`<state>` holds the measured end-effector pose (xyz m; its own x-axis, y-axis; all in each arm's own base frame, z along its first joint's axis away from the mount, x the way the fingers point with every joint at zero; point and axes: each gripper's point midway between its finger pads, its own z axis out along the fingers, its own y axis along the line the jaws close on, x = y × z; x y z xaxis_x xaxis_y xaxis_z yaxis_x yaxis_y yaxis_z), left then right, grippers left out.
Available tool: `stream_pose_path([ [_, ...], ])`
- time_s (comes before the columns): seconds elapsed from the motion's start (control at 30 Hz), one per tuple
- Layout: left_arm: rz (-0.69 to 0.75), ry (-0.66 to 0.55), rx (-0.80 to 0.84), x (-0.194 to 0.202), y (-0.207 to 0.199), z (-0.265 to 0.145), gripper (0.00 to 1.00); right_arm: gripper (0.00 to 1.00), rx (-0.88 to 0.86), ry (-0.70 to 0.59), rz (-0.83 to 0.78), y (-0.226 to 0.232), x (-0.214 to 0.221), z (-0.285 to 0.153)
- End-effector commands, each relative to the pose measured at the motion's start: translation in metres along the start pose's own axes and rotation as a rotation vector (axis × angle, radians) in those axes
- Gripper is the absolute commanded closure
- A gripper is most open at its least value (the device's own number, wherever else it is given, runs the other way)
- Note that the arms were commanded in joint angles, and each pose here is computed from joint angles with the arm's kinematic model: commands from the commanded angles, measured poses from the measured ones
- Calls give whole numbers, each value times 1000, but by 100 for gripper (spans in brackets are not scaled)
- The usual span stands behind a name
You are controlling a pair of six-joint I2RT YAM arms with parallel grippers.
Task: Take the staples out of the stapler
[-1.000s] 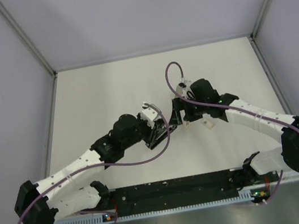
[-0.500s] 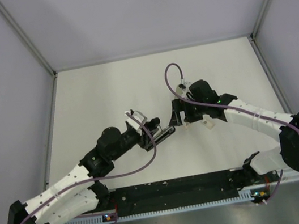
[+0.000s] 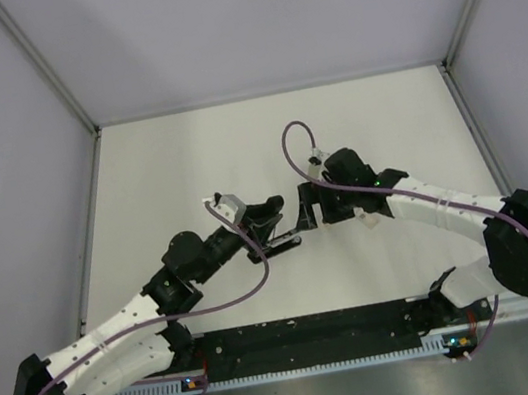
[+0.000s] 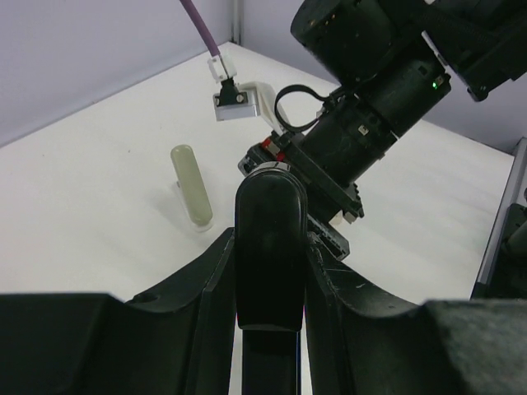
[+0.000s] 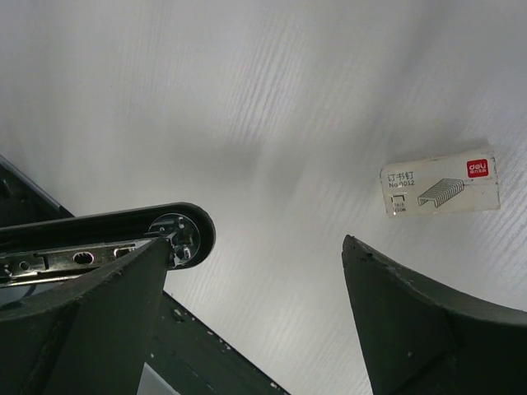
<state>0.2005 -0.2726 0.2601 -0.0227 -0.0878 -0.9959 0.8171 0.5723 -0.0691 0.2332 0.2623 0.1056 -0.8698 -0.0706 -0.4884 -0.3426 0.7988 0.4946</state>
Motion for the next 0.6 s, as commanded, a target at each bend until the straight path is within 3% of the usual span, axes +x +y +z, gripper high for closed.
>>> stream_pose_path([
  [0.0,-27,-338,31,-89,-9,-4,100,14,-13,-11,4,11,-4,3],
  [0.57,-71,-576,-7,-120,0,-8,100,15,-90,16,26,37,9,9],
])
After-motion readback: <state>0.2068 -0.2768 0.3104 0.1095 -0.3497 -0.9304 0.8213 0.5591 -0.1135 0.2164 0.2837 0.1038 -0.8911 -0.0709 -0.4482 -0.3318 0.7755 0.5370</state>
